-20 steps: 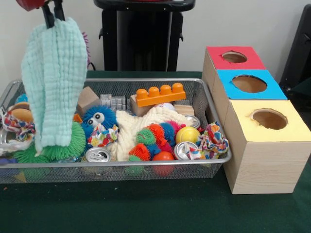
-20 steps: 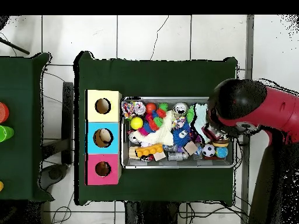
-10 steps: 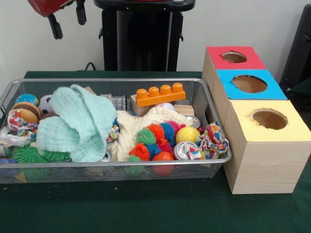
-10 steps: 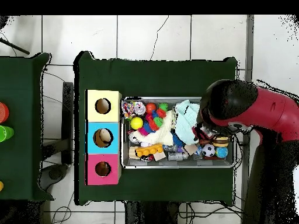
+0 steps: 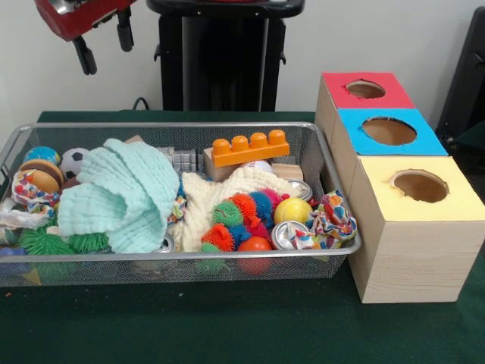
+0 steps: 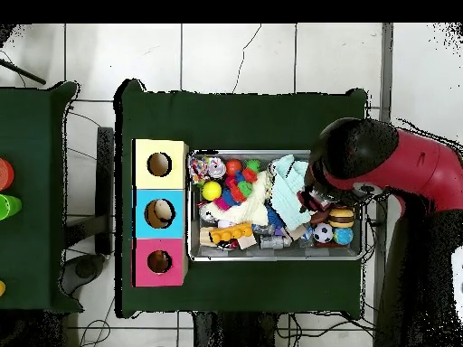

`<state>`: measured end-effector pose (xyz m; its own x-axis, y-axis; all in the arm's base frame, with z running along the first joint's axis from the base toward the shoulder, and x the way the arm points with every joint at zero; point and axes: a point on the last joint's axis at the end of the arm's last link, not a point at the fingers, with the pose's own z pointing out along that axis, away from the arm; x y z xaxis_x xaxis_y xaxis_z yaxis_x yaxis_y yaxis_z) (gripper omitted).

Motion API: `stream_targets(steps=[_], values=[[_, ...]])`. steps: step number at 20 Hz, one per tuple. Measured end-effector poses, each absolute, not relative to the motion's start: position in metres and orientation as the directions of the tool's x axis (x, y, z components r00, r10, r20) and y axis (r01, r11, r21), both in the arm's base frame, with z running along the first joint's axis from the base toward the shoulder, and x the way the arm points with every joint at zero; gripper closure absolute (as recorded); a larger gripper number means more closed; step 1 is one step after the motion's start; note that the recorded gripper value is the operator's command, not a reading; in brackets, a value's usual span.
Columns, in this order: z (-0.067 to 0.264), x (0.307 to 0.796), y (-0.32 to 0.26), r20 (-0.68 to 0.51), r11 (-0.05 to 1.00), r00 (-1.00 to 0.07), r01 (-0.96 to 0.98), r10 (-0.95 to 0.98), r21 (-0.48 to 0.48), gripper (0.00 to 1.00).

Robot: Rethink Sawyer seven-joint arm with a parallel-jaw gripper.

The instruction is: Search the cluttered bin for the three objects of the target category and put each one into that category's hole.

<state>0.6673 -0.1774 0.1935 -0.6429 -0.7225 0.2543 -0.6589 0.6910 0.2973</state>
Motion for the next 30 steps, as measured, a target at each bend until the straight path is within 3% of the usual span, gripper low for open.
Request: stream_targets(steps=[8,17,24,30], values=[[0.184,0.661,-0.188,0.248,0.7,-0.656,-0.646,-0.713,0.305,0.0],[0.162,0.658,-0.172,0.171,0.697,-0.678,-0.674,-0.715,0.243,0.0],[0.133,0.668,-0.123,0.103,0.683,-0.678,-0.702,-0.728,0.203,0.0],[0.103,0.675,-0.045,0.092,0.696,-0.696,-0.682,-0.712,0.225,0.0]])
